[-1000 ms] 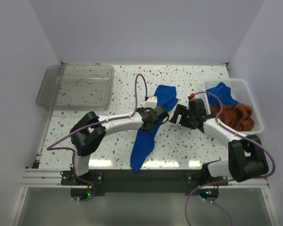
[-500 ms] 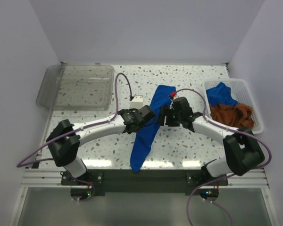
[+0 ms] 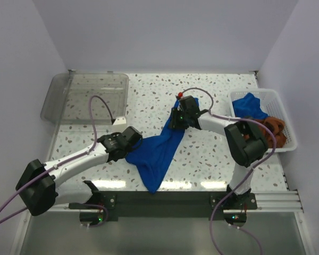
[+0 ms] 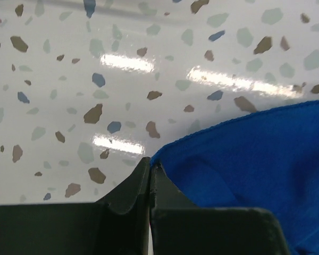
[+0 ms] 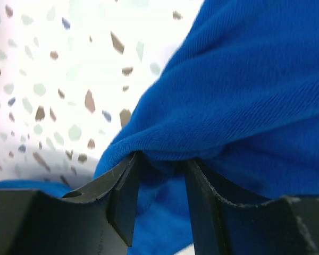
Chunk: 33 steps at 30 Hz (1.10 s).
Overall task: Fold and stack the towels
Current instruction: Flatten out the crumpled towel
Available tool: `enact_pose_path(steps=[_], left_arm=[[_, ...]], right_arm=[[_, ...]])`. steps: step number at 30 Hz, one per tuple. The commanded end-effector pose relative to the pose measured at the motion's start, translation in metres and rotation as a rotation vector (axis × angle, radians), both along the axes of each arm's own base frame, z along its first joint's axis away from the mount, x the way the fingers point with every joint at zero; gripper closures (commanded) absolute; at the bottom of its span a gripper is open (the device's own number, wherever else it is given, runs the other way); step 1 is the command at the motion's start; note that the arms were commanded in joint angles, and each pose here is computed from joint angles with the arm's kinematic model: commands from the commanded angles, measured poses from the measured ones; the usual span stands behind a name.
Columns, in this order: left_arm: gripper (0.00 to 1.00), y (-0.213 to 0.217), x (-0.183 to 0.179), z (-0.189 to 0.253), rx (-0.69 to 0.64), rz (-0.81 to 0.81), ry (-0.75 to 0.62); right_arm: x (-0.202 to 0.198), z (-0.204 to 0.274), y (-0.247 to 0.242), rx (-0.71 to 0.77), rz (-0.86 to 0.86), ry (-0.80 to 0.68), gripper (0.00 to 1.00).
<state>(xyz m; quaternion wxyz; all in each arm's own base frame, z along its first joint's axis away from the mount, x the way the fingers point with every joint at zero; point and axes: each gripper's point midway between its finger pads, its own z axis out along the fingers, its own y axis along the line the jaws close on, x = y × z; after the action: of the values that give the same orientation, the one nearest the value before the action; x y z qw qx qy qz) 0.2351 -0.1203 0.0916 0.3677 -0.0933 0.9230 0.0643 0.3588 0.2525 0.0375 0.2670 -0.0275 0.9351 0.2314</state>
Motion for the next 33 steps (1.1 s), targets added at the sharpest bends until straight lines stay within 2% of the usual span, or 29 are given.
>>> enact_pose_path(steps=[1,3,7,10,11,13,16,18,19,20,22,23,25,26,29,33], left_arm=[[1.00,0.018,-0.014,-0.015,-0.004,0.058,0.029],[1.00,0.028,-0.024,-0.021,-0.003,0.087,0.044],[1.00,0.036,-0.034,-0.025,-0.046,0.117,0.039],[1.00,0.019,-0.035,-0.029,-0.149,0.083,0.037],[1.00,0.006,-0.026,-0.026,-0.207,0.053,0.003],[1.00,-0.009,-0.026,-0.034,-0.269,0.008,0.018],[1.00,-0.026,-0.019,-0.034,-0.319,-0.010,0.017],[1.00,-0.027,-0.018,-0.035,-0.321,-0.002,0.022],[1.00,-0.024,-0.018,-0.034,-0.316,0.008,0.015],[1.00,-0.019,-0.021,-0.034,-0.306,0.023,0.017],[1.00,-0.007,-0.021,-0.032,-0.275,0.062,-0.006],[1.00,0.000,-0.024,-0.029,-0.256,0.072,-0.008],[1.00,0.011,-0.025,-0.026,-0.225,0.101,-0.031],[1.00,0.017,-0.026,-0.024,-0.211,0.110,-0.034],[1.00,0.020,-0.025,-0.020,-0.195,0.114,-0.040],[1.00,0.016,-0.023,-0.020,-0.200,0.097,-0.039]], right_arm=[[0.029,0.002,-0.003,-0.098,-0.018,-0.042,0.58],[0.040,-0.008,-0.014,-0.177,-0.036,-0.031,0.57],[0.069,-0.017,-0.032,-0.206,-0.079,0.000,0.55],[0.107,-0.013,-0.043,-0.262,-0.108,-0.031,0.53],[0.125,0.006,-0.039,-0.259,-0.110,-0.066,0.53],[0.132,0.002,-0.039,-0.291,-0.087,-0.050,0.49],[0.144,0.051,-0.033,-0.255,-0.080,-0.144,0.43],[0.122,0.056,-0.029,-0.243,-0.027,-0.139,0.34],[0.112,0.082,-0.028,-0.224,-0.014,-0.180,0.33],[0.088,0.067,-0.028,-0.243,0.022,-0.134,0.31],[0.056,0.084,-0.022,-0.192,0.084,-0.143,0.30],[0.026,0.064,-0.022,-0.202,0.123,-0.085,0.30],[-0.007,0.071,-0.011,-0.161,0.188,-0.087,0.31],[-0.030,0.052,-0.015,-0.164,0.202,-0.032,0.34],[-0.067,0.035,-0.010,-0.114,0.230,0.025,0.39],[-0.090,0.015,-0.004,-0.077,0.233,0.061,0.47]])
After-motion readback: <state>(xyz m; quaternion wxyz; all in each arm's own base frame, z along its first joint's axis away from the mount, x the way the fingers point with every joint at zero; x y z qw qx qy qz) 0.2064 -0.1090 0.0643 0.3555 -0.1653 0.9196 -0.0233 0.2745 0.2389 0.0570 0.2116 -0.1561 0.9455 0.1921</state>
